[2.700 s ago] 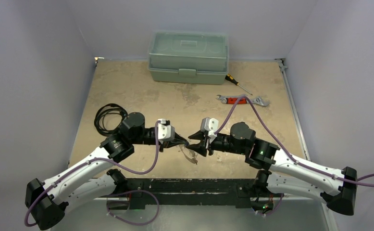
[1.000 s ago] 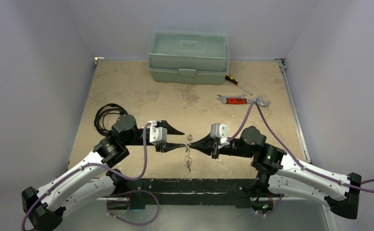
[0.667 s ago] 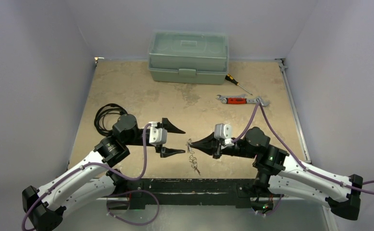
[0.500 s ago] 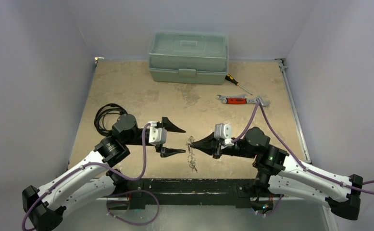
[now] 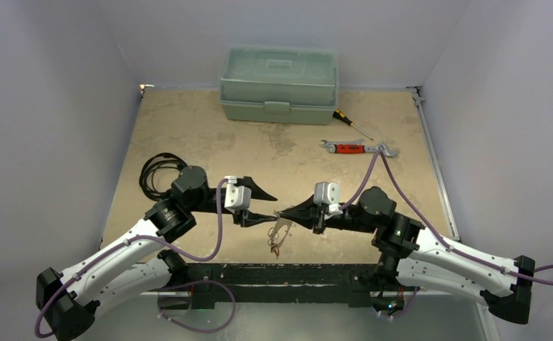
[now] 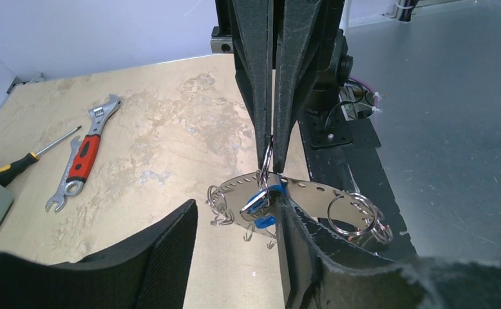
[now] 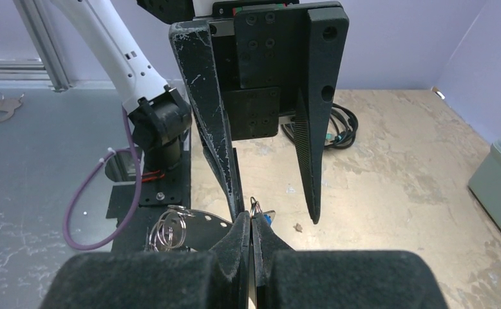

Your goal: Put the keys on the keyring

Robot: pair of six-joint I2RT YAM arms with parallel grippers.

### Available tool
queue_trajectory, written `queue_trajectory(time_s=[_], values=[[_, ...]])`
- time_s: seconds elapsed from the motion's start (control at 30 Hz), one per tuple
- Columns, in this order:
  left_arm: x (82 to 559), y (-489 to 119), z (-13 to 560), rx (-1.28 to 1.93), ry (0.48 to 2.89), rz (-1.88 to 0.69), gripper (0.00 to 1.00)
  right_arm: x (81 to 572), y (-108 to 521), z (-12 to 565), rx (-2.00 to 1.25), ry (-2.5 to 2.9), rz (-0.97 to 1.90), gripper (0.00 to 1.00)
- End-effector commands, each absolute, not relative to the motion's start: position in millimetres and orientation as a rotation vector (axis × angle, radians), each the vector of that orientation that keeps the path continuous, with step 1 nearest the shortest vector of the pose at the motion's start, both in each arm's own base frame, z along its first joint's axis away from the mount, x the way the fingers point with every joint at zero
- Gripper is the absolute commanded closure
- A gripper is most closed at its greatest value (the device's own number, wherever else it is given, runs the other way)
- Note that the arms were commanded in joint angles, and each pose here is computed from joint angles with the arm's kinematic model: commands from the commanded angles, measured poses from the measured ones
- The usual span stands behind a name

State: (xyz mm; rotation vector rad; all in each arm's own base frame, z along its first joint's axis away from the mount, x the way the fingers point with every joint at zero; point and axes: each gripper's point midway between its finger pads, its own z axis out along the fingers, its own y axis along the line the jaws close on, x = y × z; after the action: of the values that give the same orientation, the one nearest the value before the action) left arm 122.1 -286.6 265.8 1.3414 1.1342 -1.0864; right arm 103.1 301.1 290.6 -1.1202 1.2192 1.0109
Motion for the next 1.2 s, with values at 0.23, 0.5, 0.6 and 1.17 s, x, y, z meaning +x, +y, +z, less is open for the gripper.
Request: queue_trajectory(time_s=[0.23, 0.5, 0.6, 1.17], values=[[116.5, -288.9, 280.3, 1.35, 1.064, -1.109, 0.97, 101.4, 303.0, 316.3, -1.085, 1.129, 1.036, 1.0], [116.4, -287.9, 279.7, 1.351, 1.065, -1.103, 1.0, 97.2, 294.5, 334.8, -1.038, 1.069, 1.05, 1.0], [115.7, -288.3, 278.7, 1.356, 1.065, -1.108, 1.0, 95.0, 290.0, 343.9, -1.008, 1.041, 1.062, 1.0], [127.6, -274.7, 305.0, 1.236, 1.047, -0.981, 0.41, 87.3, 295.2, 334.9, -1.037, 1.03, 1.113, 1.0]])
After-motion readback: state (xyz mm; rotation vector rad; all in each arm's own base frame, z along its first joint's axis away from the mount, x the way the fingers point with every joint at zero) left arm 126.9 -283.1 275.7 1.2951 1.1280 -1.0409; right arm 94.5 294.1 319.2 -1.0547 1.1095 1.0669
